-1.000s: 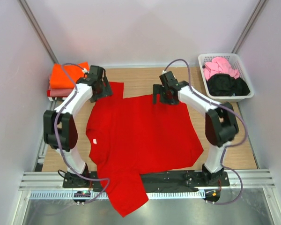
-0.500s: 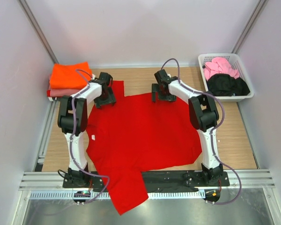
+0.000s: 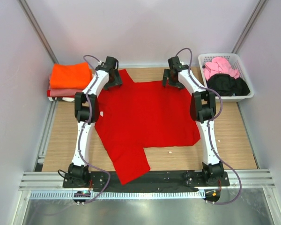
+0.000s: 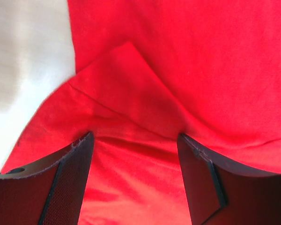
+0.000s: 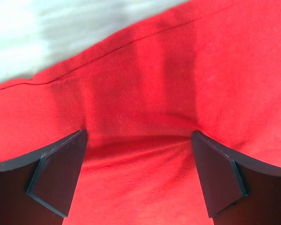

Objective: Fold and stack the t-shirts
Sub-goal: Flatten the tshirt out, then fold the tshirt

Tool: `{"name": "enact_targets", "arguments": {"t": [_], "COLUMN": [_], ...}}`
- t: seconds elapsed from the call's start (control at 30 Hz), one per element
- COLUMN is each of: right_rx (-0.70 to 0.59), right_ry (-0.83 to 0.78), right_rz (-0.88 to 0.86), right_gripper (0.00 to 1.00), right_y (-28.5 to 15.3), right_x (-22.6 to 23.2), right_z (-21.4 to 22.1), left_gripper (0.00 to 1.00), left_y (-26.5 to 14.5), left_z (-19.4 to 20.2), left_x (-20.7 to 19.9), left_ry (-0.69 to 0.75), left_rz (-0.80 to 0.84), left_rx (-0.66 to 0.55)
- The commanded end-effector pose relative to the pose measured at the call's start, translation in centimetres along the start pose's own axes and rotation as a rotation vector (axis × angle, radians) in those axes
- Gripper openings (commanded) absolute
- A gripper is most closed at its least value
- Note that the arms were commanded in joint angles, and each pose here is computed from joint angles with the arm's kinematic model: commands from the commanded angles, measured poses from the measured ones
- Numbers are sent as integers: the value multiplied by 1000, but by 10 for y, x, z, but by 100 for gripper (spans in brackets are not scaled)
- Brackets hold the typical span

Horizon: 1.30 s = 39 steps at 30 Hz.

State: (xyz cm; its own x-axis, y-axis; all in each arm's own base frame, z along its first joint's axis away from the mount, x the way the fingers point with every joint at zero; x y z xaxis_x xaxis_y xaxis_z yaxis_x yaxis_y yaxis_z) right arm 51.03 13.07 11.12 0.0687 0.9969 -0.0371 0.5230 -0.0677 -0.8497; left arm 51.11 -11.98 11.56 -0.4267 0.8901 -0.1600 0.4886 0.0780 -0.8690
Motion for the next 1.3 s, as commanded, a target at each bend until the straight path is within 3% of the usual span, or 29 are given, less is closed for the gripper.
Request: {"name": "enact_targets", "arguments": {"t": [0.0, 0.17, 0.27, 0.47, 0.6, 0.8, 0.83, 0.9, 0.93, 1.0, 1.07, 1.27], "right_rx": [127, 109, 64, -28, -69, -89, -31, -113, -75, -113, -85, -30], "right_ry": [-11, -18, -21, -20, -3, 55, 54, 103, 104, 141, 193, 230], "right_rz": [13, -15, -27, -45, 2, 41, 73, 74, 97, 98, 88, 35], "right_gripper": [100, 100, 100, 100, 100, 100, 100, 100, 100, 99, 95, 82], "right_y": [30, 31, 14, -43, -92, -153, -148, -178, -170, -194, -195, -201], "right_x": [-10, -8, -9, -14, -26, -49, -55, -63, -68, -77, -85, -91], "right_z": [21, 16, 2, -26, -29, 19, 49, 64, 92, 112, 156, 204], "left_gripper": [73, 77, 79, 81, 80, 80, 80, 81, 93, 94, 95, 98], "left_y": [21, 9, -22, -118, -168, -227, -221, -245, -243, -258, -261, -279], "left_z": [2, -8, -18, -30, -12, 45, 63, 82, 100, 123, 153, 180], "left_x": [-1, -13, -15, -7, 13, 60, 70, 79, 89, 95, 117, 152], "left_ry": [36, 39, 45, 31, 23, 33, 47, 72, 103, 171, 246, 241], "left_rz": [-14, 84, 114, 154, 167, 165, 146, 188, 172, 180, 98, 125], "left_rx": [72, 28, -9, -117, -130, -115, -74, -86, -38, -20, 16, -60]}}
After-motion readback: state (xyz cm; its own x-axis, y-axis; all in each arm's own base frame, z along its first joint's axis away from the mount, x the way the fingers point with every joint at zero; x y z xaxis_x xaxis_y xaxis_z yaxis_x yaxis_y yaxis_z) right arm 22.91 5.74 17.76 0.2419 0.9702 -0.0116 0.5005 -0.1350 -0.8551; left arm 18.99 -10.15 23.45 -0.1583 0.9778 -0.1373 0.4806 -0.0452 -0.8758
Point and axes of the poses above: each gripper's point midway between its finger pads, its own y axis out along the fingers, its own x axis along the line the jaws close on, z = x × y, the point moved 10 cm from there along -y, back along the fingers, and after that the axes turned 7 degrees about -y, right-handed, at the moved point
